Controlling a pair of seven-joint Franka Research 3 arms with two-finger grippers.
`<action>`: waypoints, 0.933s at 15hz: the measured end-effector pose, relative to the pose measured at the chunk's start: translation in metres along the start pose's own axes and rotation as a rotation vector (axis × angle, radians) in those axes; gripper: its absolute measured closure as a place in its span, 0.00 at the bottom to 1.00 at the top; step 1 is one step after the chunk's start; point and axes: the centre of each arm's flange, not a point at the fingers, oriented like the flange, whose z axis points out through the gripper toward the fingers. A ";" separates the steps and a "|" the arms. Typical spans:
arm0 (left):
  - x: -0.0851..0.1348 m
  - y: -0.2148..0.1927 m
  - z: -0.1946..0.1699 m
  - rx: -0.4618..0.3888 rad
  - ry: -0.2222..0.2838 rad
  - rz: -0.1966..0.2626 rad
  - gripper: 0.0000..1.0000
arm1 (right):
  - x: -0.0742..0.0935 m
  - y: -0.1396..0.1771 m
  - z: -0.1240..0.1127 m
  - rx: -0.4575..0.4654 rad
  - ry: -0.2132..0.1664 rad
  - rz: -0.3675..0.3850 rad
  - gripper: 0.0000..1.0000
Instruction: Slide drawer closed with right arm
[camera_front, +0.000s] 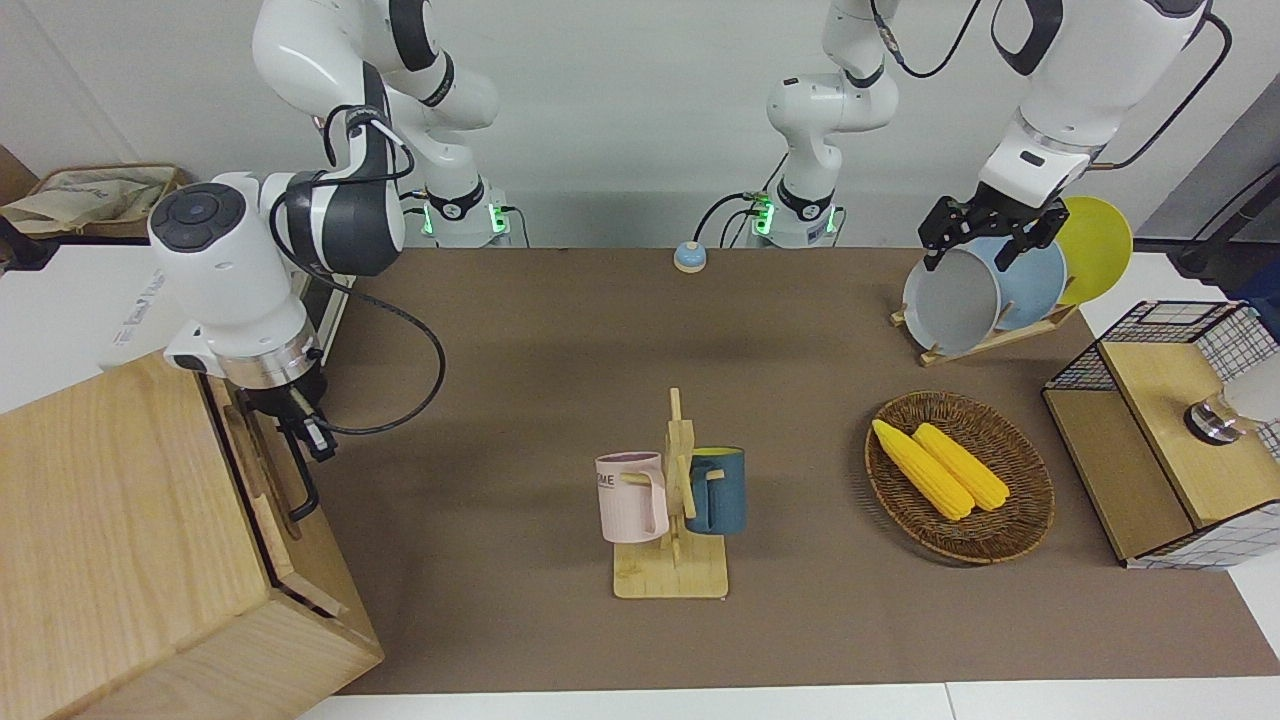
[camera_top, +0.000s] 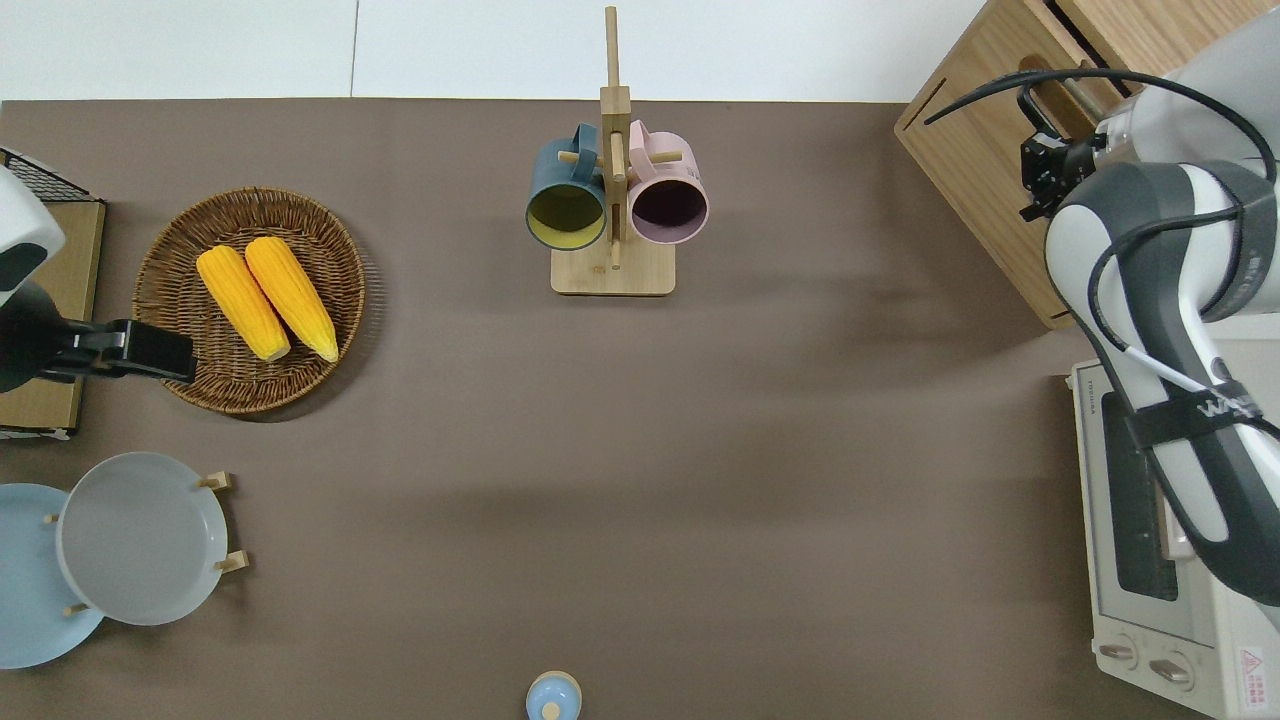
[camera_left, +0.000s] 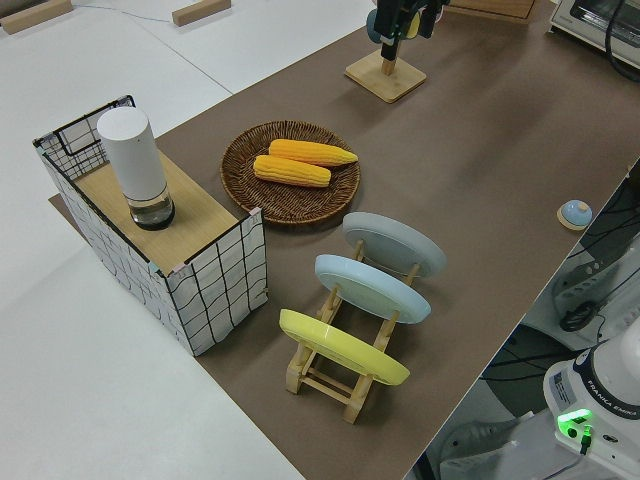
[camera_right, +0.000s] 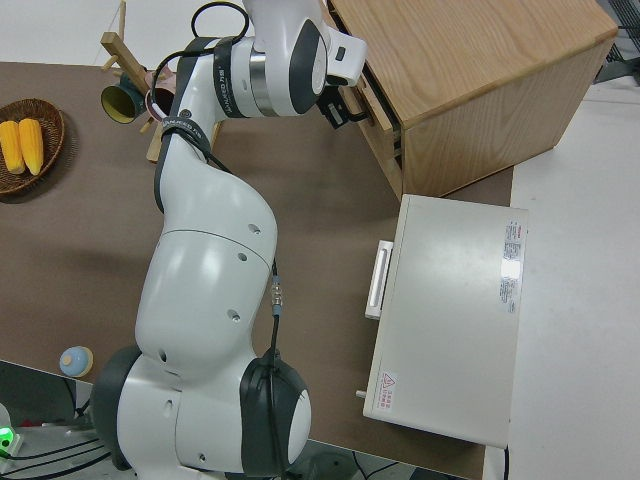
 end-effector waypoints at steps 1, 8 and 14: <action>0.000 0.000 0.000 0.000 0.000 0.000 0.00 | 0.002 0.001 0.001 0.001 -0.001 0.002 0.99; 0.000 0.000 0.000 0.000 0.000 0.000 0.00 | 0.004 0.002 0.002 0.004 -0.005 -0.020 0.99; 0.000 0.000 0.000 0.000 0.000 0.000 0.00 | -0.005 -0.006 -0.001 0.012 -0.005 -0.054 0.99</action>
